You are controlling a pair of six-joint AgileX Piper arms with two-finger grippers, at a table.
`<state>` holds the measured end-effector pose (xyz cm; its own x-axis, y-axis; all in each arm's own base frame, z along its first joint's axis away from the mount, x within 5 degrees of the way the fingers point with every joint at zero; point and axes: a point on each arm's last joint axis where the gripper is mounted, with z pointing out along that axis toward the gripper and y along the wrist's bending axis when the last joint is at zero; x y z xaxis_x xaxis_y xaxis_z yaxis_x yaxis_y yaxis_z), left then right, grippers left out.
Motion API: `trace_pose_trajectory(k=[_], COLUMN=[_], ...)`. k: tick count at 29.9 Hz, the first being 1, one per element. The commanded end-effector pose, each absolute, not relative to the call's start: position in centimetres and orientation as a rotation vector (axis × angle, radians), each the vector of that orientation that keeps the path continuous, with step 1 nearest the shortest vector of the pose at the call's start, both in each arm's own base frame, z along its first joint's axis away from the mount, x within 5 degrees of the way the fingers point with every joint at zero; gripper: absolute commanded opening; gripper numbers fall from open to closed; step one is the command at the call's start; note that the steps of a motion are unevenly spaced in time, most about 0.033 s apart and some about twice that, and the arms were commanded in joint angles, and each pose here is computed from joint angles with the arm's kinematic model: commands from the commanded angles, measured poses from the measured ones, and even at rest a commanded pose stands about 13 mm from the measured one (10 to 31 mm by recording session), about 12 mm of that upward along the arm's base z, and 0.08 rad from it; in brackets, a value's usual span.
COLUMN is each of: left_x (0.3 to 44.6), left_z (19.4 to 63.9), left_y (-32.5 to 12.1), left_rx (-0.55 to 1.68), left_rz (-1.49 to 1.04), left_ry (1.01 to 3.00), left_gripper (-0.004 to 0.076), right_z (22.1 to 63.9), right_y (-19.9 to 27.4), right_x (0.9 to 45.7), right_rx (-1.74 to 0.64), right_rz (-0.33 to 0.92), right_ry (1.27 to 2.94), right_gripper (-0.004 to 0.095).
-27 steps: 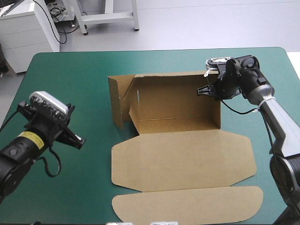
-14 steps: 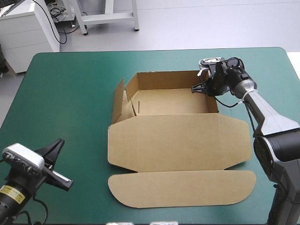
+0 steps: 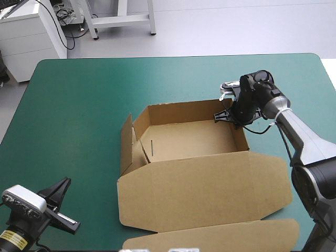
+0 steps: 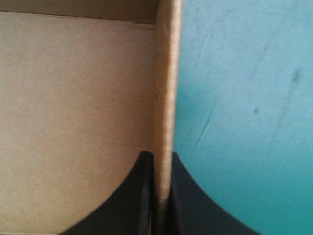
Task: Fold the box
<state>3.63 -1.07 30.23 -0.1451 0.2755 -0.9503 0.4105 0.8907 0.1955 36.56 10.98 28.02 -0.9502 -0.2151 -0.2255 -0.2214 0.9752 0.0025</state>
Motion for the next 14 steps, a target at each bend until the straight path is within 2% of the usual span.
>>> trace_pose_trajectory(k=[1,7,10,14], left_x=[3.6,3.6,3.6,3.6], left_z=[31.5,31.5,31.5,31.5], left_y=[-1.2,-1.1,-1.1,-1.1], left_rx=[0.487,0.487,0.487,0.487], left_rz=[-0.161,-0.158,-0.155,-0.154], left_ry=[1.672,1.670,1.670,1.667], left_gripper=[-0.0008,-0.0008,-0.0008,-0.0008], right_z=[30.3,30.5,30.7,31.9], right_y=[10.9,11.1,11.1,10.9], right_x=[35.6,36.7,37.0,36.9], right_rx=[-0.350,-0.339,-0.358,-0.371], right_rz=[0.044,0.056,0.037,0.005], right_ry=[2.856,2.730,2.708,2.709], right_gripper=[-0.0019,-0.0003,0.0087,0.0271])
